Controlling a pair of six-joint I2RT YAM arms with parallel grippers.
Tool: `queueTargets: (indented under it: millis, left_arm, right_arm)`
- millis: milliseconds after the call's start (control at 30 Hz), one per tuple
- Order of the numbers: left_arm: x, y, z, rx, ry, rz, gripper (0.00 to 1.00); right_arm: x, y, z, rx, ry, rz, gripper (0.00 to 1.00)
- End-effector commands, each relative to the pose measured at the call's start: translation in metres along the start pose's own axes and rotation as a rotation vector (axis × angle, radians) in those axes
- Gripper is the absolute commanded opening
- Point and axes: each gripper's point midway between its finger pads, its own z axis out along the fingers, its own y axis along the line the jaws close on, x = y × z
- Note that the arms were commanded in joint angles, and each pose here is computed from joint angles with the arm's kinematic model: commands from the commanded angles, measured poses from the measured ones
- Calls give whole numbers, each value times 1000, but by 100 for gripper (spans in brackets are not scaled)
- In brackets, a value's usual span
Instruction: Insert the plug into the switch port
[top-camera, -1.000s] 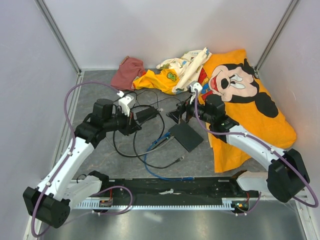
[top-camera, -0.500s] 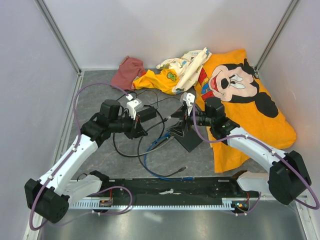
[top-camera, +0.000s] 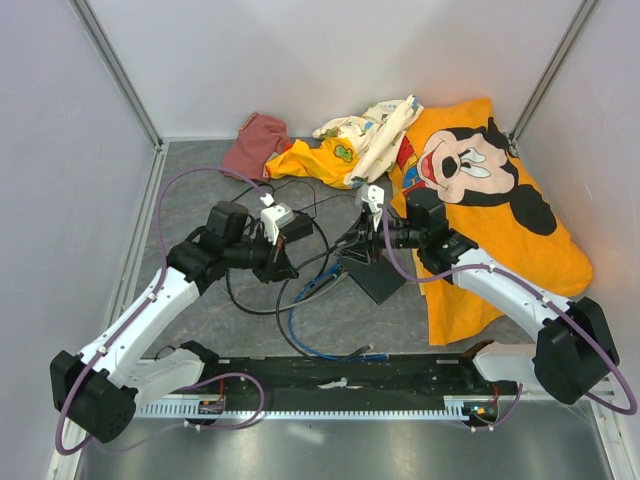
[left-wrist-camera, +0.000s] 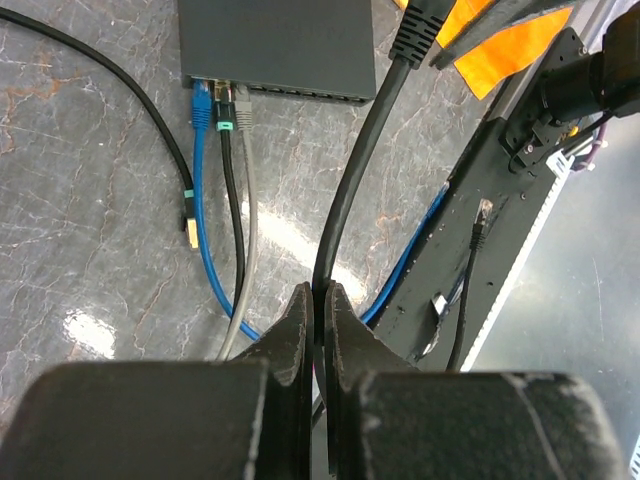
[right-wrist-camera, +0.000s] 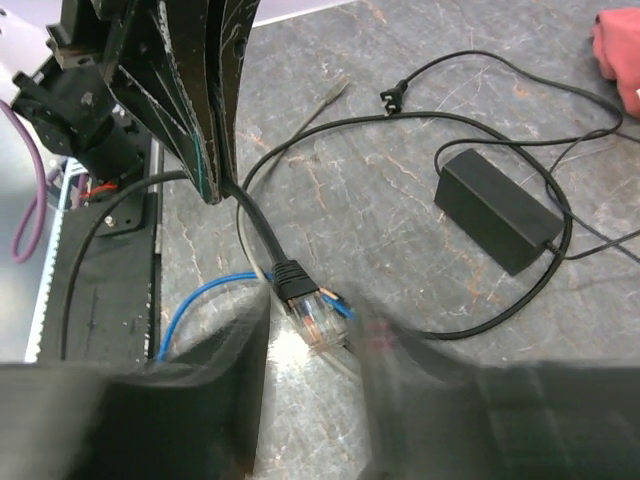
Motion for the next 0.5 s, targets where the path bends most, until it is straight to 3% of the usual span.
queueTargets:
  millis: [0,100,267,400,433,467]
  left_arm:
    - [-17,-6,-5,12,-39,65,2]
    - [-16,-7,-5,21,-37,71,5]
    - [-23,-13,-8,32,-77,136,27]
    - [-43,-25,-17,55,-206,226,46]
    - [-56,-33,-23,68,-279,270,55]
    - [-57,-36,-23,86,-299,284,56]
  right_arm:
    - [-13,4,1,-51,-14,-50,28]
    - [-12,7,2,-68,-11,-40,0]
    - [-10,13,1,-92,-14,-24,0]
    - [-11,21,0,-123,-51,-3,0]
    - [-6,24,0,-133,-54,7,0]
    - [-13,27,0,-151,-83,-16,0]
